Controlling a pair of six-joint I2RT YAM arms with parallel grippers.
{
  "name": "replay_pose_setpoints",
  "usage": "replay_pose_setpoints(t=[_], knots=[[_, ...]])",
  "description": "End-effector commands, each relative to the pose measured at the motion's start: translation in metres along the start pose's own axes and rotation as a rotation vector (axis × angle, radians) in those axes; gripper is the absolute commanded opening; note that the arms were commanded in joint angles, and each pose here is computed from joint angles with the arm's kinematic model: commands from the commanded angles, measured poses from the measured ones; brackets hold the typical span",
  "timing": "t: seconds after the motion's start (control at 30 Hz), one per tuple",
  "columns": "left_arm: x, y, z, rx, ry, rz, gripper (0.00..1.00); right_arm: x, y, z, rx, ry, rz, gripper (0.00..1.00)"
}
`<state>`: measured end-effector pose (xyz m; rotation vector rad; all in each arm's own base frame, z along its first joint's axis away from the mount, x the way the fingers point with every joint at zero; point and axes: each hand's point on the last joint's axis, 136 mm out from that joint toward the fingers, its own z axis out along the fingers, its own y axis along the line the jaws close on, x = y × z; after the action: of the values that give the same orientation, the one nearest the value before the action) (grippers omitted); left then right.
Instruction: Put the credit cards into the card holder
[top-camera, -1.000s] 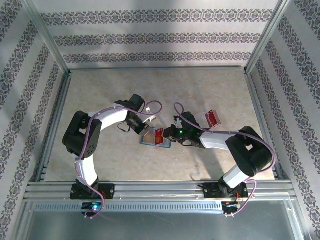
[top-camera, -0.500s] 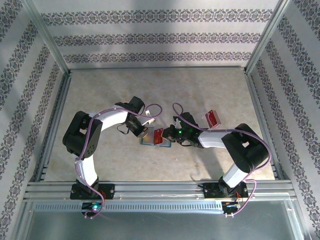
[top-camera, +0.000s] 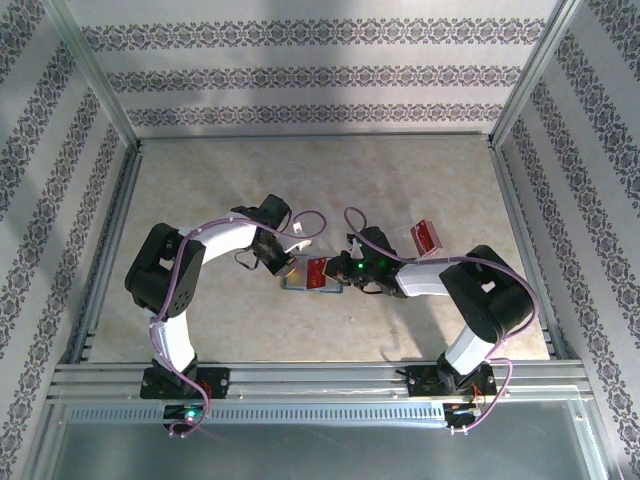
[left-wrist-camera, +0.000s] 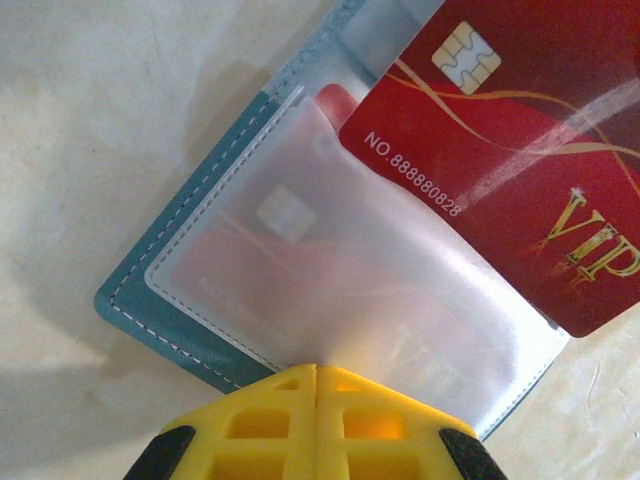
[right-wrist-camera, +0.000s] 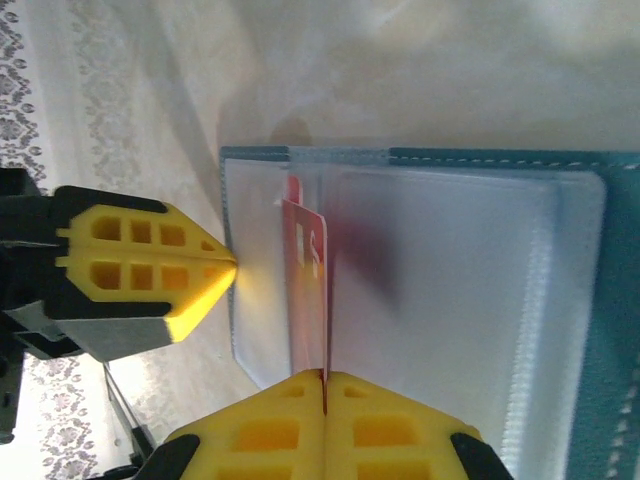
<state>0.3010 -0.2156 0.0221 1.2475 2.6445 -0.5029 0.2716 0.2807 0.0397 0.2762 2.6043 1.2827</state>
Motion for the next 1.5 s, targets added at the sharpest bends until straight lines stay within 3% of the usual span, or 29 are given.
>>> replay_pose_setpoints(t=[0.0,0.7,1.47], knots=[[0.017,-0.001,0.012,-0.019,0.066,0.036,0.0,0.0,-0.017,-0.002,0.044,-0.011,0.012,0.0],[0.016,-0.002,0.013,-0.031,0.068,0.057,0.0,0.001,-0.026,0.008,0.053,-0.005,0.025,0.0],[0.013,-0.005,0.01,-0.03,0.049,0.052,0.0,-0.009,-0.022,0.013,0.026,-0.091,0.032,0.0]])
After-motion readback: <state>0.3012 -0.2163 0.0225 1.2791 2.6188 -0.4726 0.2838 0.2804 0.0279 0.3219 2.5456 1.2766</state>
